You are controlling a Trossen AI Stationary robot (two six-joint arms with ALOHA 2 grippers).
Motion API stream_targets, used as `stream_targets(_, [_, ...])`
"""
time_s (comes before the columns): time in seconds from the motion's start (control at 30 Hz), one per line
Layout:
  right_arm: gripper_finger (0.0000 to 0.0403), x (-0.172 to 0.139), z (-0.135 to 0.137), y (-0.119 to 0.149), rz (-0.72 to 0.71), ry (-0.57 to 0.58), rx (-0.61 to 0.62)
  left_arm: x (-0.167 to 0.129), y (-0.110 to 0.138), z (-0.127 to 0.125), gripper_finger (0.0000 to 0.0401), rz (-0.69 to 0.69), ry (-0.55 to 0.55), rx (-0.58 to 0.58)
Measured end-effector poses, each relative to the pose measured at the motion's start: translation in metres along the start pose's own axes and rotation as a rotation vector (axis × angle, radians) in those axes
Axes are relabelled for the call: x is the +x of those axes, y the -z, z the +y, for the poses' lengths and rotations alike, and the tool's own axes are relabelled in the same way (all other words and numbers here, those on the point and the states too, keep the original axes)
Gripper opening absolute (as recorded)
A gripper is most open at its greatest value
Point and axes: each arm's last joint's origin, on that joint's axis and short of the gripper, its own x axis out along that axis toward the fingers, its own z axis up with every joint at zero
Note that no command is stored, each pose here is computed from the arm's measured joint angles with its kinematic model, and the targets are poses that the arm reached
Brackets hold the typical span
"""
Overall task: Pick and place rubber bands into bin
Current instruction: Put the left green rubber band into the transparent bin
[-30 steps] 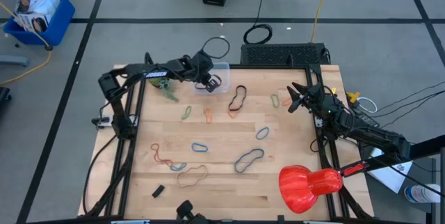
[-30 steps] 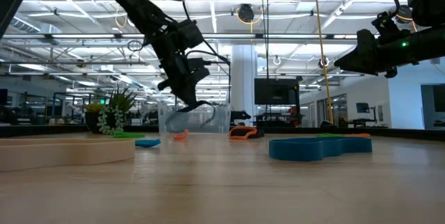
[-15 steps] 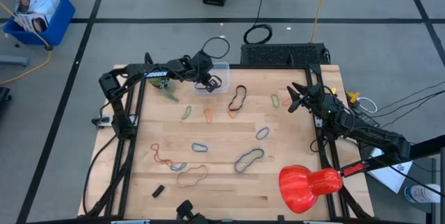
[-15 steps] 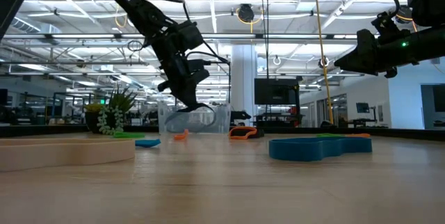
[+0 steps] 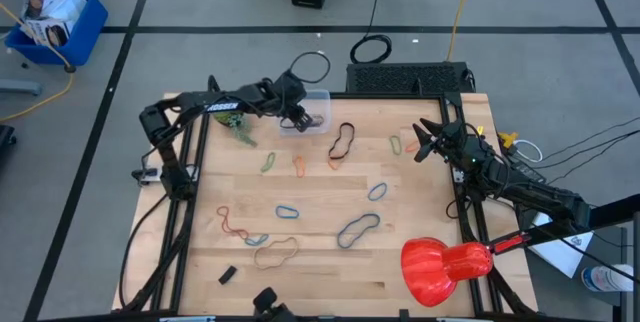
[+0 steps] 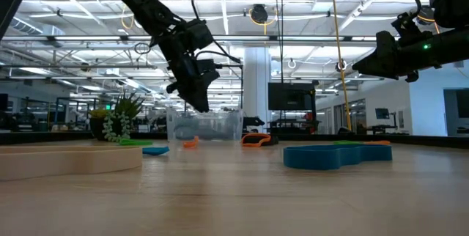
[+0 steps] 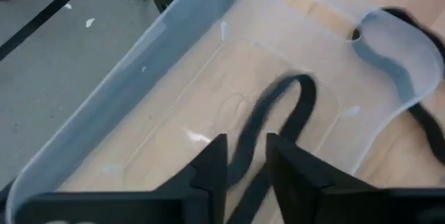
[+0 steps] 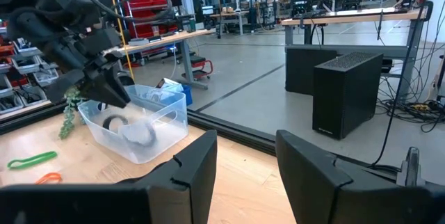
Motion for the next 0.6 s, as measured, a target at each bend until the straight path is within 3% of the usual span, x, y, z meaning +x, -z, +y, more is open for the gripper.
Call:
stream_targets(0.2, [0.0141,0.000,0.000,0.000,0.000,0.000,0.007,-0.031,-0.007,0.001,0.0158,-0.047,0.015,0.036])
stream_targets(0.4, [0.0141,0.000,0.000,0.000,0.000,-0.003,0.007,-0.111,-0.015,0.002,0.0170,-0.194,0.101,0.100])
stream_targets(0.6, [0.0141,0.000,0.000,0.000,0.001,-0.003,0.007,-0.190,-0.001,0.005,0.0170,-0.297,0.171,0.107])
